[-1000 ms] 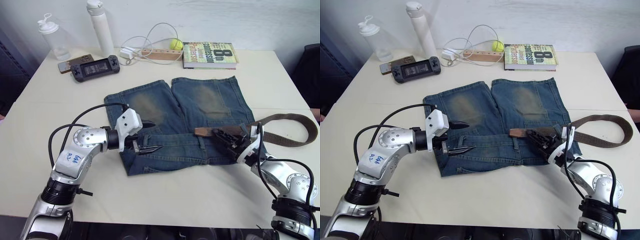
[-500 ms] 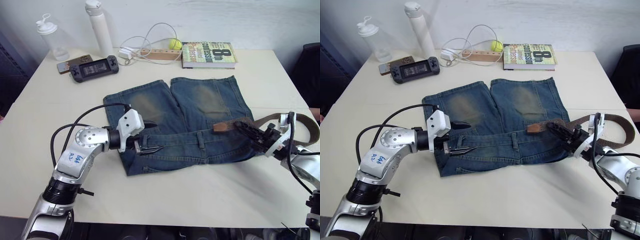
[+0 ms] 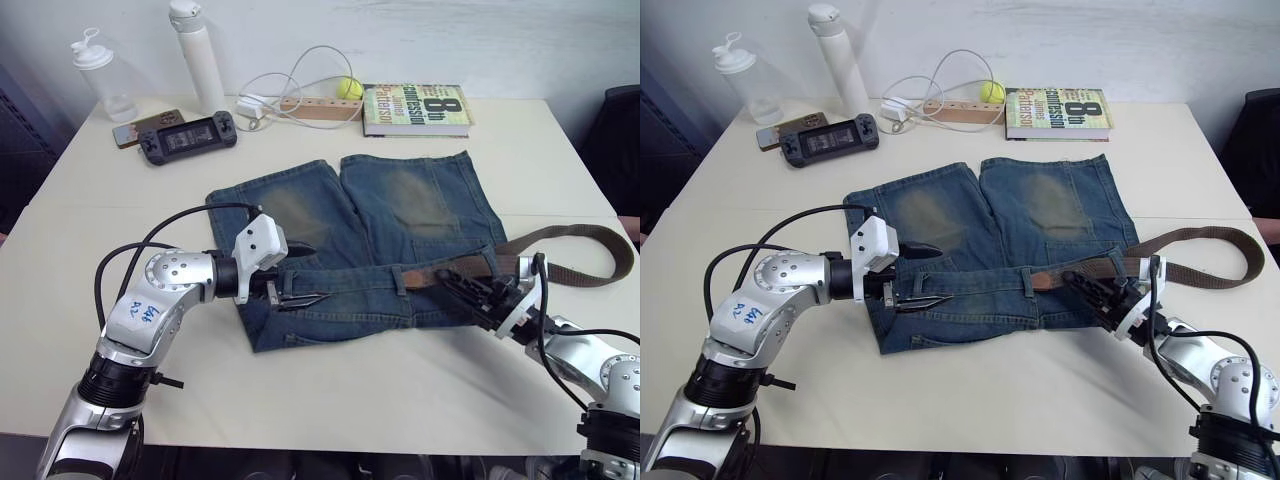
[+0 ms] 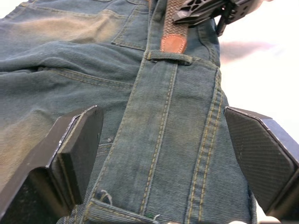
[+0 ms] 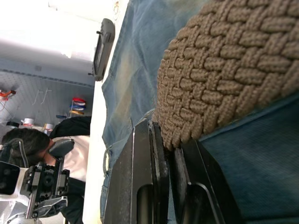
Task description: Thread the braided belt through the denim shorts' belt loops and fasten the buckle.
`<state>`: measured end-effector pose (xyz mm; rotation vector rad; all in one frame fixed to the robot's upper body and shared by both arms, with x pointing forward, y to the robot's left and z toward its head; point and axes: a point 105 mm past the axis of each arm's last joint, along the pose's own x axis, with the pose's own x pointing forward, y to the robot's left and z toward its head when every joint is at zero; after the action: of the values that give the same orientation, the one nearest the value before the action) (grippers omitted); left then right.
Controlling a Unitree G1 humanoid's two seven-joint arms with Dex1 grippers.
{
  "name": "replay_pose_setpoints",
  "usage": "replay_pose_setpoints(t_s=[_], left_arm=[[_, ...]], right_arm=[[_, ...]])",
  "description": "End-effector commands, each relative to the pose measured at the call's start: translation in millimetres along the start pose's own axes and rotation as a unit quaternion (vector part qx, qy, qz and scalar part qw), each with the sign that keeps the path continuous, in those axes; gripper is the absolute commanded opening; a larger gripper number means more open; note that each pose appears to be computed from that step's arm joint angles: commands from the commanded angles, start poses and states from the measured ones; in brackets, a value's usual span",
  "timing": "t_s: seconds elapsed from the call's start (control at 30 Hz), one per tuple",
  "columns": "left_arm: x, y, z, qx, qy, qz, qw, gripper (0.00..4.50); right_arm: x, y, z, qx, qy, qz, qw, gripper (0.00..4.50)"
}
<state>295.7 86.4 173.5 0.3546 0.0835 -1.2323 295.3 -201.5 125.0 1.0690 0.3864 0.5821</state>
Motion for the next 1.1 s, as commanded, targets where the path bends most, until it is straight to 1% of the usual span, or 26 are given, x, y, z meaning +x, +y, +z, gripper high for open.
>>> replay_pose_setpoints(t_s=[0.03,0.17,0.3,0.4,0.47,0.53,0.6,0.67,0.7,0.73,0.77,0.8,0.97,1.1], left_arm=[[-3,0,13,0.022,-0.014,0.003,1.0,4.5],[-3,1,11,0.022,-0.013,0.003,1.0,4.5],[-1,0,10,0.021,-0.012,0.004,1.0,4.5],[1,-2,10,0.02,-0.015,0.003,1.0,4.5],[3,-2,10,0.019,-0.016,0.002,1.0,4.5],[4,-3,9,0.019,-0.017,0.0,1.0,4.5],[5,-3,9,0.019,-0.017,-0.001,1.0,4.5],[7,-2,9,0.02,-0.019,-0.003,1.0,4.5],[9,-2,10,0.02,-0.021,-0.005,1.0,4.5],[10,-2,10,0.02,-0.023,-0.007,1.0,4.5],[11,-2,10,0.021,-0.023,-0.009,0.999,4.5],[11,-3,10,0.021,-0.024,-0.01,0.999,4.5],[12,-3,10,0.022,-0.023,-0.016,0.999,4.5],[13,-2,10,0.024,-0.023,-0.018,0.999,4.5]], right_arm=[[7,13,-4,0.006,-0.002,0.033,0.999,0.08],[15,18,-15,0.02,0.01,0.049,0.999,0.08],[30,11,-37,0.028,0.033,0.027,0.999,0.08],[39,12,-50,0.038,0.038,0.027,0.998,0.08],[42,15,-55,0.043,0.04,0.03,0.998,0.08],[42,13,-60,0.034,0.044,0.015,0.998,0.08],[40,13,-60,0.032,0.036,0.011,0.999,0.08],[32,11,-45,0.048,-0.008,0.006,0.999,0.87],[27,11,-37,0.055,-0.028,0.004,0.998,1.09],[21,11,-31,0.061,-0.044,0.002,0.997,1.5],[16,10,-28,0.063,-0.053,-0.001,0.997,1.97],[11,11,-25,0.064,-0.06,-0.002,0.996,2.3],[-7,10,-10,0.068,-0.098,-0.009,0.993,2.3],[-12,7,4,0.072,-0.131,-0.011,0.989,2.3]])
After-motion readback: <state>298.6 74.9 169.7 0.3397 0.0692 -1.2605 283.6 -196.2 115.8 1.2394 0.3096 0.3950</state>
